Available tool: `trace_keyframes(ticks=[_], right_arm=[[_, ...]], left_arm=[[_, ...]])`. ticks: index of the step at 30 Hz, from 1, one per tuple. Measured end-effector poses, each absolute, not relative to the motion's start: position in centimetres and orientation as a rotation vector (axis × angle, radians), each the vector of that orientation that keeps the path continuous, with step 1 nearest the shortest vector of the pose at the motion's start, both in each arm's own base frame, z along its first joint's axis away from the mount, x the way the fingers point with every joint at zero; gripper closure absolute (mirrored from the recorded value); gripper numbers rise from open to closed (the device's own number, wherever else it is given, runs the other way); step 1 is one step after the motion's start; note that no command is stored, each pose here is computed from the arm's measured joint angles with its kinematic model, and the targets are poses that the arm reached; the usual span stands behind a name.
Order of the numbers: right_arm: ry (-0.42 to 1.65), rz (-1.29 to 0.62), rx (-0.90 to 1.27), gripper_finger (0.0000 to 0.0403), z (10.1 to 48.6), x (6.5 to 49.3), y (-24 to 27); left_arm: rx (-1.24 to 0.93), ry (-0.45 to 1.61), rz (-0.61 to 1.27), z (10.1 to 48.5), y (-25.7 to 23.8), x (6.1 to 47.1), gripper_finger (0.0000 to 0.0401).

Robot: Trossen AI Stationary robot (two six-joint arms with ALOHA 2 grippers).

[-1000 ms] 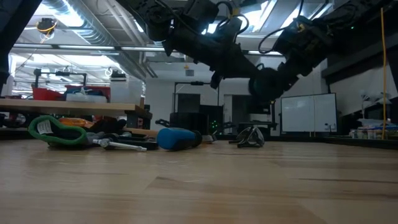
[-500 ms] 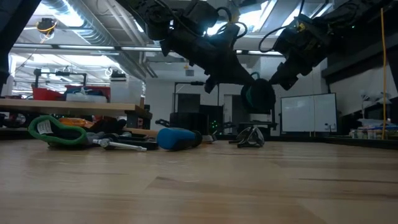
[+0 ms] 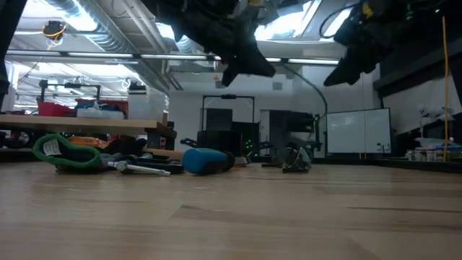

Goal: Coil cords
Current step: Coil the wire in the cable spool

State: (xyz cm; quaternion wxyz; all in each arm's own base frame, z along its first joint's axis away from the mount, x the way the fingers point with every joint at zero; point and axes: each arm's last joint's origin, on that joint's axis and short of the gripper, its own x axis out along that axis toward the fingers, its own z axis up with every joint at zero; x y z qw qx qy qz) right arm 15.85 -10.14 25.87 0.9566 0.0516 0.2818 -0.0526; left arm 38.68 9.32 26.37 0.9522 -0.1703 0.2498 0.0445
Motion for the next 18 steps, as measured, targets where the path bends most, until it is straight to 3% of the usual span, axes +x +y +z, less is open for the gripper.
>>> trace_keyframes(ticks=[13,18], right_arm=[[0.550,-0.196,0.049,0.0317,26.7,15.1,-9.8],[0.532,-0.206,0.039,0.0317,26.9,15.2,-9.9]], left_arm=[[-0.349,0.562,0.080,25.2,8.8,39.0,0.0401],[-0.349,0.564,0.080,25.2,8.8,39.0,0.0379]])
